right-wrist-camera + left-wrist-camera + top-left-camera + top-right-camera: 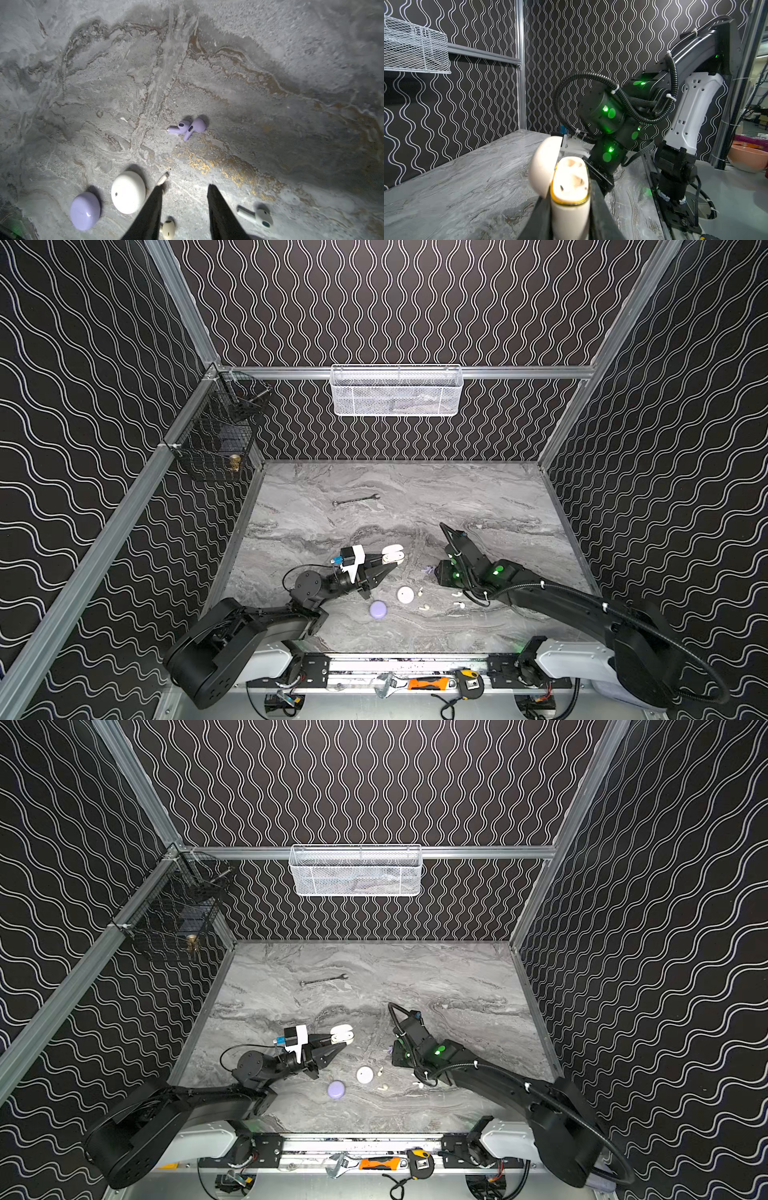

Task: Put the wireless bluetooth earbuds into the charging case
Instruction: 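Release the lid and move the right gripper down over the white earbuds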

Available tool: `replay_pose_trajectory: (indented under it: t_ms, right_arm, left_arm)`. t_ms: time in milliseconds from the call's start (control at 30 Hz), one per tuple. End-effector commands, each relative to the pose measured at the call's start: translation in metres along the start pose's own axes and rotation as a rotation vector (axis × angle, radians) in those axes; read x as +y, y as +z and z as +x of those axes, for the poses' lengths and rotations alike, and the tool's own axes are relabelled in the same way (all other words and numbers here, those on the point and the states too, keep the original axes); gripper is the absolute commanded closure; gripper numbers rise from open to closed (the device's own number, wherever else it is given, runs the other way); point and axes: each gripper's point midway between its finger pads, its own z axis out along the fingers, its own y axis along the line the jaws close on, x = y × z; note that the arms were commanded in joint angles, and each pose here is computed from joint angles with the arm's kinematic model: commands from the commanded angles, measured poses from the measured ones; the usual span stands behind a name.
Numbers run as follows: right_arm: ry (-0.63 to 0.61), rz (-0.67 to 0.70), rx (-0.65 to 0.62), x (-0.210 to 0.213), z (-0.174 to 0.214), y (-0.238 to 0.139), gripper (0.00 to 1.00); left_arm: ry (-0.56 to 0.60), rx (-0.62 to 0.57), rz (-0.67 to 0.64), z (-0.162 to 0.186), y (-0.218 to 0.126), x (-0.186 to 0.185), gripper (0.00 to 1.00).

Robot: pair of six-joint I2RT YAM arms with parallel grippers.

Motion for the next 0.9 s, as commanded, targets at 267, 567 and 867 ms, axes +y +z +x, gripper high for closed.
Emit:
replay_pose_trajectory:
  t_ms: [267, 567, 867]
  right_arm:
    - [-0.038, 0.078, 0.033, -0.006, -0.011, 0.027, 0.62]
    - [-0.053, 0.099, 0.071, -0.003, -0.018, 0.046, 0.63]
    - [-0.226, -0.013, 0.043, 0.035, 0.009, 0.017, 0.52]
  left_arm:
    - [0.037, -0.020, 0.017, -0.005, 0.001, -0.002, 1.00]
    - [0.040, -0.023, 0.023, -0.007, 0.001, -0.004, 1.00]
    - [0.012, -0.019, -0.144, 0.002, -0.009, 0.022, 1.00]
